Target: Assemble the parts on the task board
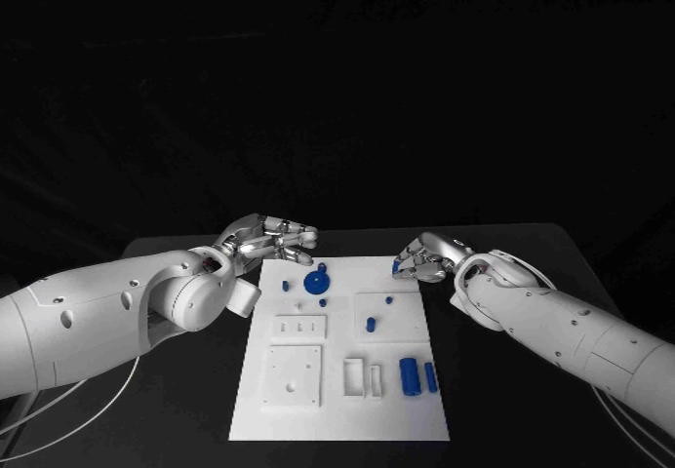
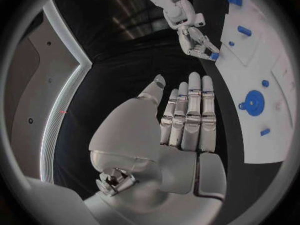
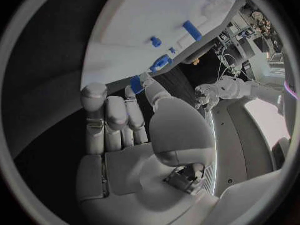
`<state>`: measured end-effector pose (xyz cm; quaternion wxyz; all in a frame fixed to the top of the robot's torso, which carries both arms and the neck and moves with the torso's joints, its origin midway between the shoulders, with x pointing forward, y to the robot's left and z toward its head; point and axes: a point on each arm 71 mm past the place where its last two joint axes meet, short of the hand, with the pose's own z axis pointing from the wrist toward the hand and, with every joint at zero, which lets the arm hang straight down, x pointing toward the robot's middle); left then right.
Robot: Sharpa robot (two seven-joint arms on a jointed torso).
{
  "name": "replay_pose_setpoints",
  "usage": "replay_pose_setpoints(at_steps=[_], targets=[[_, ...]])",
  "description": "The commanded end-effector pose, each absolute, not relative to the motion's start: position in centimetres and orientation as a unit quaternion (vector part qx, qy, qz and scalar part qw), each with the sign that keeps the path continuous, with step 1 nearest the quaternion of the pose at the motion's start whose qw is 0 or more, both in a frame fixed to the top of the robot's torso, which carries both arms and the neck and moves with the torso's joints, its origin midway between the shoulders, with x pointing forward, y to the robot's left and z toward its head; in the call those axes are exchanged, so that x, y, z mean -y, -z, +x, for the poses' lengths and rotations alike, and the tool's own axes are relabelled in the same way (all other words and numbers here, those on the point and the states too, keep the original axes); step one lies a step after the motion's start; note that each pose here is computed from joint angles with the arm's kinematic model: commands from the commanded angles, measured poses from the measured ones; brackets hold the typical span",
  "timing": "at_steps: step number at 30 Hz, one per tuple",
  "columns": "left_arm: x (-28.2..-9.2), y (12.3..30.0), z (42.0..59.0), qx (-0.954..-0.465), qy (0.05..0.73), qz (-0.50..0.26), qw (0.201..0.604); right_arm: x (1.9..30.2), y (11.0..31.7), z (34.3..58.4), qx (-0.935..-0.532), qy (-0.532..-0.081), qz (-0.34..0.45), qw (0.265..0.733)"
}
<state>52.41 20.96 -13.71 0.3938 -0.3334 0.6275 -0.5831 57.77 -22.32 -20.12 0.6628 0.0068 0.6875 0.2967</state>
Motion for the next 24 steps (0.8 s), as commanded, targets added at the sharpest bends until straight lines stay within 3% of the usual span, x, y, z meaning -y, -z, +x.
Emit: replay_pose_setpoints(at_steps=[1, 11, 24], targets=[[-21.0, 14.2, 52.9, -0.659, 0.540, -0.334, 0.403, 21.6, 19.3, 57.5, -0.685, -0.278, -0.005, 0.673], [-19.9, 14.8, 53.8, -0.745, 0.453, -0.298, 0.389, 18.0, 17.6, 56.1, -0.685, -0.288, -0.051, 0.668], [-17.3, 15.4, 54.5, -0.807, 0.372, -0.252, 0.384, 13.9, 17.2, 54.5, -0.683, -0.307, -0.082, 0.657]])
